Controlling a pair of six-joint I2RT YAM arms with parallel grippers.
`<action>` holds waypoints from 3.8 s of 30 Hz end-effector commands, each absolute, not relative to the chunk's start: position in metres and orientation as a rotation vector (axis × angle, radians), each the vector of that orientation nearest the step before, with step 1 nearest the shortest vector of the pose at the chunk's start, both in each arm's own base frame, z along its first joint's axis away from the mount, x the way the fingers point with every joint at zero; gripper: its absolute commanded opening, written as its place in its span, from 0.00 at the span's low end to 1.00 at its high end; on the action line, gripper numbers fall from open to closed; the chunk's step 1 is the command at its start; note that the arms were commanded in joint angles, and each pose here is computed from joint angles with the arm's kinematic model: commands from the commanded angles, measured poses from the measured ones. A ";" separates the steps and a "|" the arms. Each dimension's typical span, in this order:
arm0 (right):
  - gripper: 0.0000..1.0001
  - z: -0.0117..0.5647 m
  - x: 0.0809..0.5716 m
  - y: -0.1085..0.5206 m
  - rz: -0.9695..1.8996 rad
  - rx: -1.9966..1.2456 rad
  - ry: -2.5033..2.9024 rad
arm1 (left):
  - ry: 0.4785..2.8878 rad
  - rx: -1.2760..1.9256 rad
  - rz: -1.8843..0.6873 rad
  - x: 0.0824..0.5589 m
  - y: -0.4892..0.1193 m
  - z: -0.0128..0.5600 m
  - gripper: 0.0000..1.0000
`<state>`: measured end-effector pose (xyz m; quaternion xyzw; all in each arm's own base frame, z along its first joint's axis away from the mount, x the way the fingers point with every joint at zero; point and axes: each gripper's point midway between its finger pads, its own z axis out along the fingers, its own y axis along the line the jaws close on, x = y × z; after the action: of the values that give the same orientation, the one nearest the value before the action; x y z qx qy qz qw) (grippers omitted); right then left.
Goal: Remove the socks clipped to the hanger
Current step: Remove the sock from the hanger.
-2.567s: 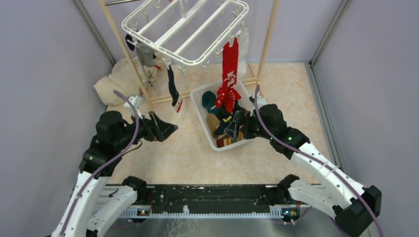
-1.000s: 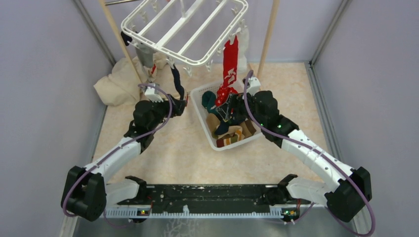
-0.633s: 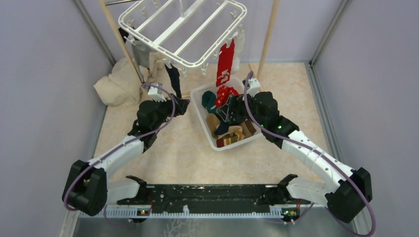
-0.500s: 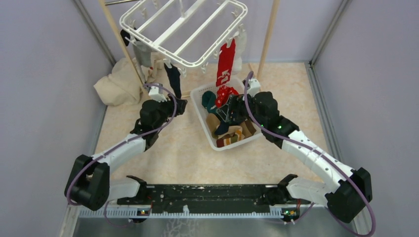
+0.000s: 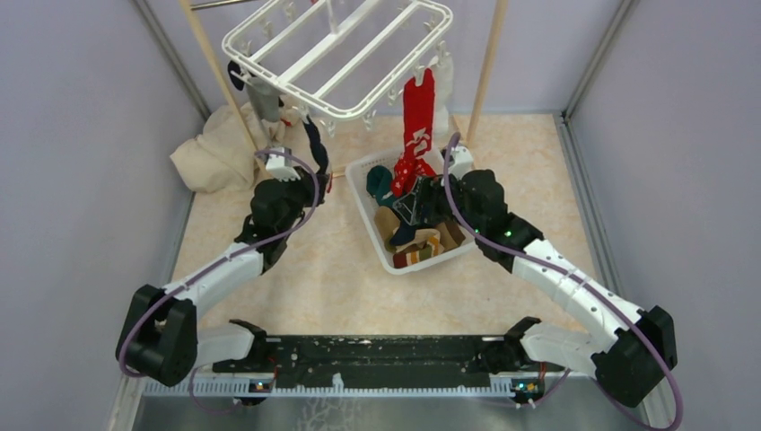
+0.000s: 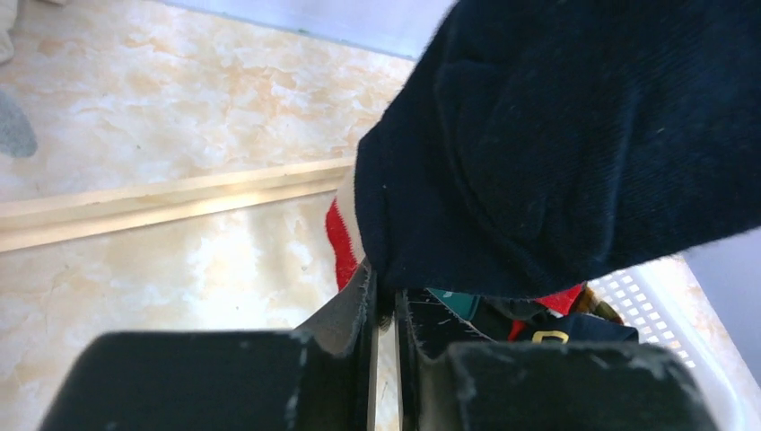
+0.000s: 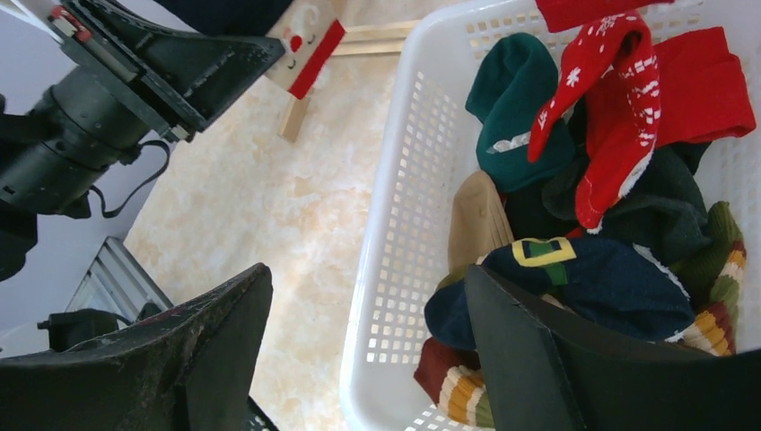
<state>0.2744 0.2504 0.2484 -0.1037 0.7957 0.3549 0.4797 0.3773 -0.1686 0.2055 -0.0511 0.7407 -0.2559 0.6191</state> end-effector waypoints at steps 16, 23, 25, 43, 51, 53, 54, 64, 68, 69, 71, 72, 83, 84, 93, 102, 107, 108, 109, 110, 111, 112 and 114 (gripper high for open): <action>0.75 0.315 0.255 0.255 0.955 -0.291 1.795 | 1.785 -0.149 -0.531 0.346 -0.153 0.234 0.00; 0.73 0.362 0.230 0.273 1.043 -0.372 1.686 | 1.812 -0.087 -0.554 0.331 -0.170 0.238 0.00; 0.73 0.364 0.228 0.280 1.051 -0.394 1.679 | 1.814 -0.041 -0.583 0.328 -0.183 0.243 0.00; 0.84 0.314 0.252 0.299 1.231 -0.429 1.604 | 1.836 0.260 -0.970 0.288 -0.260 0.296 0.00; 0.85 0.308 0.279 0.316 1.154 -0.521 1.594 | 1.854 0.302 -1.151 0.269 -0.274 0.301 0.01; 0.85 0.303 0.283 0.320 1.138 -0.553 1.604 | 1.854 0.304 -1.172 0.266 -0.274 0.303 0.01; 0.86 0.300 0.285 0.321 1.127 -0.566 1.612 | 1.853 0.309 -1.184 0.264 -0.274 0.305 0.01; 0.90 0.282 0.298 0.323 0.988 -0.705 1.664 | 1.852 0.337 -1.255 0.252 -0.275 0.318 0.02; 0.91 0.282 0.294 0.326 1.008 -0.745 1.649 | 1.848 0.344 -1.281 0.250 -0.276 0.322 0.03; 0.91 0.283 0.293 0.328 1.019 -0.754 1.643 | 1.850 0.345 -1.288 0.248 -0.276 0.323 0.03; 0.92 0.282 0.292 0.330 1.033 -0.763 1.640 | 1.849 0.349 -1.302 0.247 -0.277 0.324 0.03; 0.92 0.283 0.292 0.330 1.035 -0.762 1.636 | 1.851 0.349 -1.308 0.246 -0.277 0.324 0.03; 0.62 0.301 0.284 0.333 1.091 -0.764 1.560 | 1.943 0.310 -1.252 0.249 -0.270 0.302 0.27; 0.56 0.300 0.283 0.333 1.097 -0.766 1.561 | 1.961 0.304 -1.235 0.249 -0.268 0.297 0.32; 0.00 0.279 0.278 0.331 1.123 -0.748 1.613 | 2.037 0.270 -1.147 0.253 -0.257 0.271 0.62; 0.00 0.266 0.269 0.321 1.105 -0.726 1.661 | 2.020 0.205 -0.978 0.257 -0.230 0.280 0.89; 0.00 0.261 0.265 0.318 1.114 -0.711 1.671 | 1.954 0.231 -0.950 0.253 -0.222 0.303 0.97; 0.00 0.262 0.264 0.317 1.116 -0.708 1.669 | 1.947 0.239 -0.945 0.253 -0.222 0.305 0.98; 0.00 0.262 0.263 0.316 1.118 -0.705 1.669 | 1.936 0.246 -0.939 0.252 -0.221 0.308 0.98; 0.00 0.262 0.262 0.316 1.118 -0.704 1.671 | 1.927 0.248 -0.930 0.252 -0.219 0.311 0.98; 0.00 0.263 0.260 0.315 1.122 -0.705 1.670 | 1.910 0.251 -0.920 0.252 -0.217 0.314 0.98; 0.00 0.264 0.259 0.315 1.128 -0.705 1.670 | 1.894 0.257 -0.908 0.253 -0.215 0.318 0.99; 0.00 0.266 0.254 0.316 1.149 -0.716 1.671 | 1.872 0.264 -0.873 0.255 -0.211 0.323 0.99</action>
<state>0.2612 0.3160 0.2361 -0.2883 0.7146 0.4505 0.4509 0.2507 -0.2223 0.3014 0.0984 0.7920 -0.3866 0.4622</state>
